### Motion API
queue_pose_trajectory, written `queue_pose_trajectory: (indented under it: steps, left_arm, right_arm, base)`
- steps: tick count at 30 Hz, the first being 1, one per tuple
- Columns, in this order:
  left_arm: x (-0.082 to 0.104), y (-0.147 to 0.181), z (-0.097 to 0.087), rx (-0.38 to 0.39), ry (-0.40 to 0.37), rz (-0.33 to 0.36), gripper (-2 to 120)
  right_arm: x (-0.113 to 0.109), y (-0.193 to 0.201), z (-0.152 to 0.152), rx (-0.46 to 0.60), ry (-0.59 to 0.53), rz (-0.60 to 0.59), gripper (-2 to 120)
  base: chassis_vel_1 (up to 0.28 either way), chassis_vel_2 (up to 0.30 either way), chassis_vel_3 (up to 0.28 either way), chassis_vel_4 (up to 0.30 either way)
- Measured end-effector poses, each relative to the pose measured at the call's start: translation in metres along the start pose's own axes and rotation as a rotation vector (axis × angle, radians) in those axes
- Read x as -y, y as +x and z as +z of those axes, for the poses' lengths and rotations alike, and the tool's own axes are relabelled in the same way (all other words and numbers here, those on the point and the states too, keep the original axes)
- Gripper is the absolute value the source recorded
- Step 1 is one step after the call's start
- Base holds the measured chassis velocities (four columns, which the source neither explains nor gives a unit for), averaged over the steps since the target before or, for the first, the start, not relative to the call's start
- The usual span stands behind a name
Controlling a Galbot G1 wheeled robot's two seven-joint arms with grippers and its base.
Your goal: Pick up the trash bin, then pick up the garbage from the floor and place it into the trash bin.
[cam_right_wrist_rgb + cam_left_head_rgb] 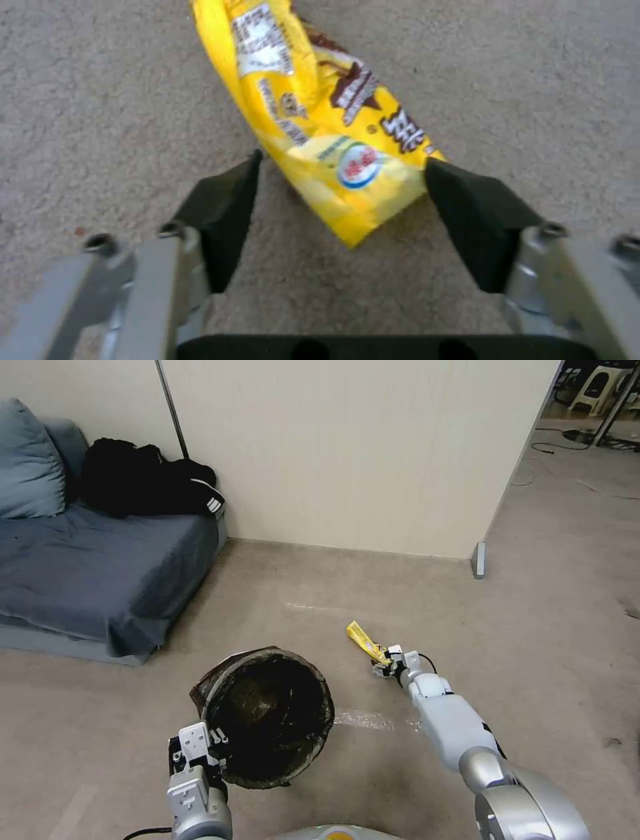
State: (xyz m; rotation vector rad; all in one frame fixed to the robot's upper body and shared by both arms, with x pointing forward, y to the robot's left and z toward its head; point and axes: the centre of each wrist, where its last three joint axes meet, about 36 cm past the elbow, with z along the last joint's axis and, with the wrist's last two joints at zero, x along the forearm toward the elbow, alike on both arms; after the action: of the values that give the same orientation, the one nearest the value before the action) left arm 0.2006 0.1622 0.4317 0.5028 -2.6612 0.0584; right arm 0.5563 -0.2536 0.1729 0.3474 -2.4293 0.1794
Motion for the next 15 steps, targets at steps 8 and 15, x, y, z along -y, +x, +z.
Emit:
queue_pose_trajectory:
  steps: [8, 15]
  left_arm:
    - [0.0014, -0.0003, 0.0010, 0.001, -0.001, 0.003, 0]
    - [0.0019, -0.0014, 0.0010, 0.003, -0.001, 0.004, 0]
  right_arm:
    - [-0.0013, -0.0022, -0.0024, 0.001, 0.001, -0.004, 30]
    - [-0.0064, -0.0038, -0.0026, 0.000, 0.004, -0.011, 8]
  base:
    - [0.000, 0.000, 0.000, 0.000]
    - [0.000, 0.000, 0.000, 0.000]
